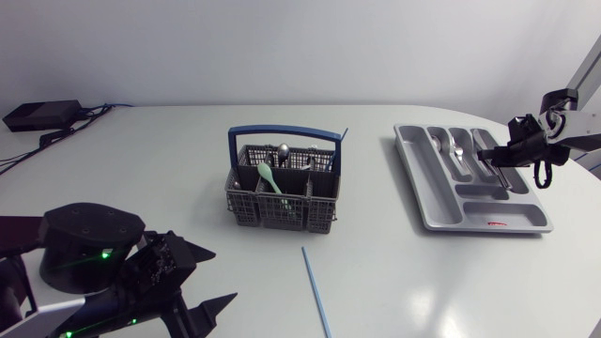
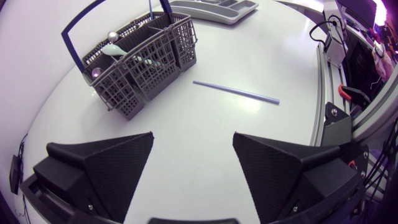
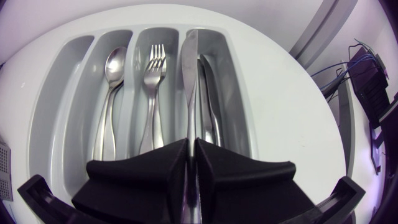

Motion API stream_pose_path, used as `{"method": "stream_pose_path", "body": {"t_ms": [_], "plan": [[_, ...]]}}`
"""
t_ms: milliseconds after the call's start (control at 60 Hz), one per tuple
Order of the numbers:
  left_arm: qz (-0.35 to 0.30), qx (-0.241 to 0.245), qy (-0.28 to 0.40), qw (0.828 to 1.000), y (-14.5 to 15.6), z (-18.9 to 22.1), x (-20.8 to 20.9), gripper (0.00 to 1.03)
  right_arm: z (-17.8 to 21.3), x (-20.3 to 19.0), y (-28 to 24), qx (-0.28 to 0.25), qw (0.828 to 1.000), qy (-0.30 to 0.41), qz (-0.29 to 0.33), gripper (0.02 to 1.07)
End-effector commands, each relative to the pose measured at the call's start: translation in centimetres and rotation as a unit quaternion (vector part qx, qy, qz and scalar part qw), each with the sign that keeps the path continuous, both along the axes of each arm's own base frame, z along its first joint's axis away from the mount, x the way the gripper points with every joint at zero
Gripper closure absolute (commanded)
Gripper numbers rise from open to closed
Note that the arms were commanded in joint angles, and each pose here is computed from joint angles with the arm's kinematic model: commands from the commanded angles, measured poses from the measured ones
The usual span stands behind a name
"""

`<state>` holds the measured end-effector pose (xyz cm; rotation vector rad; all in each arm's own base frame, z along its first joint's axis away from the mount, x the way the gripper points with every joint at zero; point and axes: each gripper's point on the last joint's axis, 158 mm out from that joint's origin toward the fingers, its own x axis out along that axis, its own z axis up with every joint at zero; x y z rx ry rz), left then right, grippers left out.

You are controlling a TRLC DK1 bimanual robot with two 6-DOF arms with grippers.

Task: Unload the cutlery basket into the drawer organizer.

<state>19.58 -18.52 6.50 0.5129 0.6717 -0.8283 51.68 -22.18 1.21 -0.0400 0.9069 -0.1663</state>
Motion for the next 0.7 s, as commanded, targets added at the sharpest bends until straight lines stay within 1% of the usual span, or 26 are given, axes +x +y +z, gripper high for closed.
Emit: {"method": "stream_pose_path", "body": {"t_ms": [0,100,200,383,533,550,650,683], "plan": [[0.001,-0.005,0.001,1.000,-0.1,0.2,-0.2,0.14,0.1,1.1,-1.2,-0.003,1.000,-0.012,-0.017,0.95],[0.001,-0.008,-0.002,1.000,-0.1,0.3,-0.2,0.14,0.4,1.4,-1.7,-0.010,1.000,-0.015,-0.021,0.95],[0.001,-0.007,-0.001,1.000,0.0,0.1,-0.3,0.14,-0.1,1.4,-1.9,-0.017,1.000,-0.009,-0.020,0.95],[0.001,-0.008,-0.002,1.000,0.0,0.1,-0.3,0.14,-2.9,0.9,-2.3,-0.030,0.999,0.023,-0.011,0.95],[0.000,-0.008,-0.003,1.000,0.0,0.1,-0.3,0.14,-3.7,0.5,-2.7,-0.044,0.998,0.033,-0.002,0.93],[0.000,-0.008,-0.003,1.000,0.0,0.1,-0.3,0.14,-3.7,0.5,-2.7,-0.045,0.998,0.034,-0.001,0.91],[0.001,-0.009,-0.004,1.000,0.0,0.1,-0.3,0.14,-2.2,0.0,-3.1,-0.055,0.998,0.023,-0.010,0.38],[0.001,-0.009,-0.003,1.000,0.0,0.1,-0.3,0.14,-1.3,-0.3,-3.1,-0.060,0.998,0.016,-0.012,0.29]]}}
